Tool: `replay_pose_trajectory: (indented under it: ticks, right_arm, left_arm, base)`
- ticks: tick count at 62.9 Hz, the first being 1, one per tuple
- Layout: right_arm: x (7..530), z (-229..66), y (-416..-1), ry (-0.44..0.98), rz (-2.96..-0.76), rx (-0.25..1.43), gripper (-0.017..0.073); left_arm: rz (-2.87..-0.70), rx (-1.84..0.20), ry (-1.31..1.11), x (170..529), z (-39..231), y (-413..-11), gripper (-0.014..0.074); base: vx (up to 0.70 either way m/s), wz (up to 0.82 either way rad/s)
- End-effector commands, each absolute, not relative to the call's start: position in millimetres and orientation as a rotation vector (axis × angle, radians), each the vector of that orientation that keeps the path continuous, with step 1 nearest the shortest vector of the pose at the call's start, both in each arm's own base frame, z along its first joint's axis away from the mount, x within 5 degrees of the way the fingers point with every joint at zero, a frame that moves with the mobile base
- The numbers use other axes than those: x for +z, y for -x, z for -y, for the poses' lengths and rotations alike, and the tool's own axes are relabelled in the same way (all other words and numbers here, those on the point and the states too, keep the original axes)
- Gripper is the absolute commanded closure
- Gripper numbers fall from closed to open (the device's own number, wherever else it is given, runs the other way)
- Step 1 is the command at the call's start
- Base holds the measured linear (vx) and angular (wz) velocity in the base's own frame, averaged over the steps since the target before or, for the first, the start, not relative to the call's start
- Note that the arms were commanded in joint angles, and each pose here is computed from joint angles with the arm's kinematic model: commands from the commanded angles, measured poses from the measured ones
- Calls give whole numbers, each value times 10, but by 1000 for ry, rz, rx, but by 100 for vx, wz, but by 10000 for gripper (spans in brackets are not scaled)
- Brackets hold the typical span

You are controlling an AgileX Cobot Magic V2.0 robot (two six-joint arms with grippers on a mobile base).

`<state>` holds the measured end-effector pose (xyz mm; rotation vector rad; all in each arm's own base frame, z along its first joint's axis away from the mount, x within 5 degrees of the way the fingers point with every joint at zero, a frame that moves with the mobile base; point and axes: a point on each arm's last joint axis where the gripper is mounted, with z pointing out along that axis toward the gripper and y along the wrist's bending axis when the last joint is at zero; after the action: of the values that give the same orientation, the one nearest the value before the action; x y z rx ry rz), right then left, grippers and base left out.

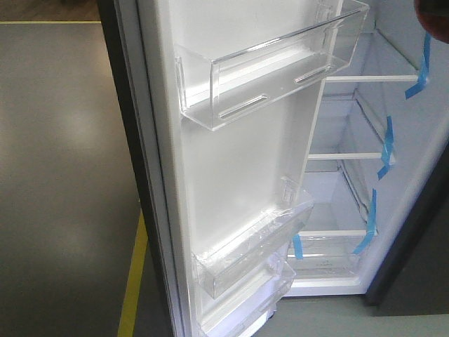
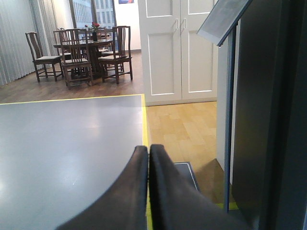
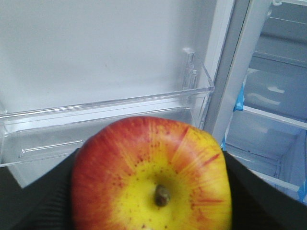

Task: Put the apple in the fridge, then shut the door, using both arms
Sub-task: 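Position the base close to the open refrigerator door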

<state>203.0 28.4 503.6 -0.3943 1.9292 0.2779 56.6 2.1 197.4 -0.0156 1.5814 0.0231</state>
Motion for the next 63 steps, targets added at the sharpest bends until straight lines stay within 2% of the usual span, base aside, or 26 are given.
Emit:
replay_pose_trajectory:
  ticks: [1, 63]
  right_arm:
    - [5221, -283, -1955, 368, -1811, 268, 568]
    - [5221, -283, -1955, 368, -1811, 268, 568]
  left_arm:
    - [-1520, -1, 4, 1956, -2, -565, 601]
    - [-1520, -1, 4, 1956, -2, -565, 601]
  base:
    - [4, 0]
    - [1, -1]
